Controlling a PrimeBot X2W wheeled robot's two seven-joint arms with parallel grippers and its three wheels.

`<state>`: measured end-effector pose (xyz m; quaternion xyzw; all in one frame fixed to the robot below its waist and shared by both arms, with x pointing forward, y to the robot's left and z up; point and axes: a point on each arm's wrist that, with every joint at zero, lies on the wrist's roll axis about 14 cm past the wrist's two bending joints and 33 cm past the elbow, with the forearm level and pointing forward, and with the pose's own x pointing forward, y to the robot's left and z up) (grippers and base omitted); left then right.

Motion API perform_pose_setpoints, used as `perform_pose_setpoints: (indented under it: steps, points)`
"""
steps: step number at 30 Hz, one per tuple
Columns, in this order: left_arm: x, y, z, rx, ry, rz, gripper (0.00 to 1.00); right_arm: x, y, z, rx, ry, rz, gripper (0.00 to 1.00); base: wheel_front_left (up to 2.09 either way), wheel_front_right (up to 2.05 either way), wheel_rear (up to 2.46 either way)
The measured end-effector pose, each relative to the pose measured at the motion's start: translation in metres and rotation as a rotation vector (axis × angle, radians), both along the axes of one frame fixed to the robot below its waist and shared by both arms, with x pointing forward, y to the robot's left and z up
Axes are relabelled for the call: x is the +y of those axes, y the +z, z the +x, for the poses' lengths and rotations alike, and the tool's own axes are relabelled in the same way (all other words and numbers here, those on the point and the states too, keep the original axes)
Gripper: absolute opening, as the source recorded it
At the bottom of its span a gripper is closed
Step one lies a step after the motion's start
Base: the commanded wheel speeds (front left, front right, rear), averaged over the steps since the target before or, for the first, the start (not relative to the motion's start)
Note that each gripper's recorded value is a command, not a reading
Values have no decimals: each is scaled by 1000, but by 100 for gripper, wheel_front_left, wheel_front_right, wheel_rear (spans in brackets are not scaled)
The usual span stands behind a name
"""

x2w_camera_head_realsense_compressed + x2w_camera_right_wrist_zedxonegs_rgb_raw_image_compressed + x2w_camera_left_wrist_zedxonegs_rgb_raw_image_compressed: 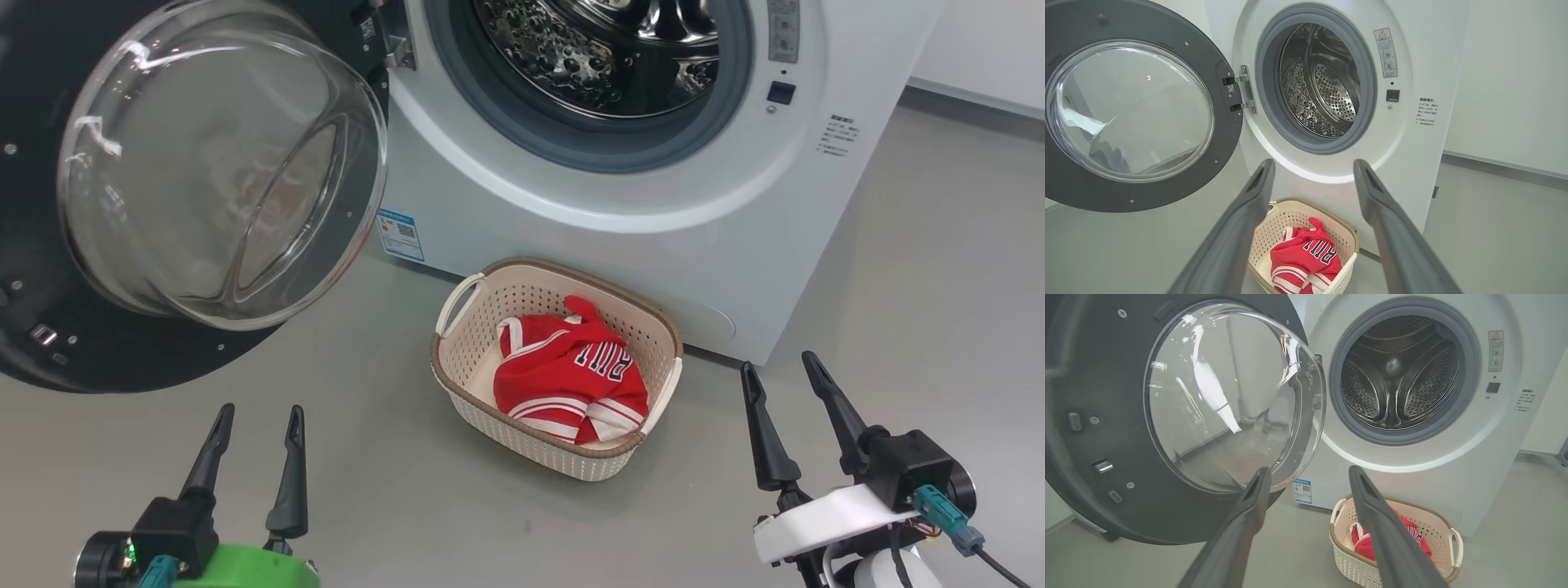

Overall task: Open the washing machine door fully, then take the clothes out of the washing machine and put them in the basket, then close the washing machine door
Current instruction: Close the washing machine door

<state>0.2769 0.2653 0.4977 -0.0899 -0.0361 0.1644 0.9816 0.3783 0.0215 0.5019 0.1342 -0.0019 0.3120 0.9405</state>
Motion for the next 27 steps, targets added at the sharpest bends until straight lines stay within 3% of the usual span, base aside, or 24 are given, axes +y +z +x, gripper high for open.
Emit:
perform_pose_setpoints:
  steps: [11,27]
  points:
    - [31,-2,-47,8,149,11,100,47,5,-23,-6,157,7,100,0,0,0]
    - [43,-1,-64,20,217,24,100,67,-3,-30,15,229,6,100,0,0,0]
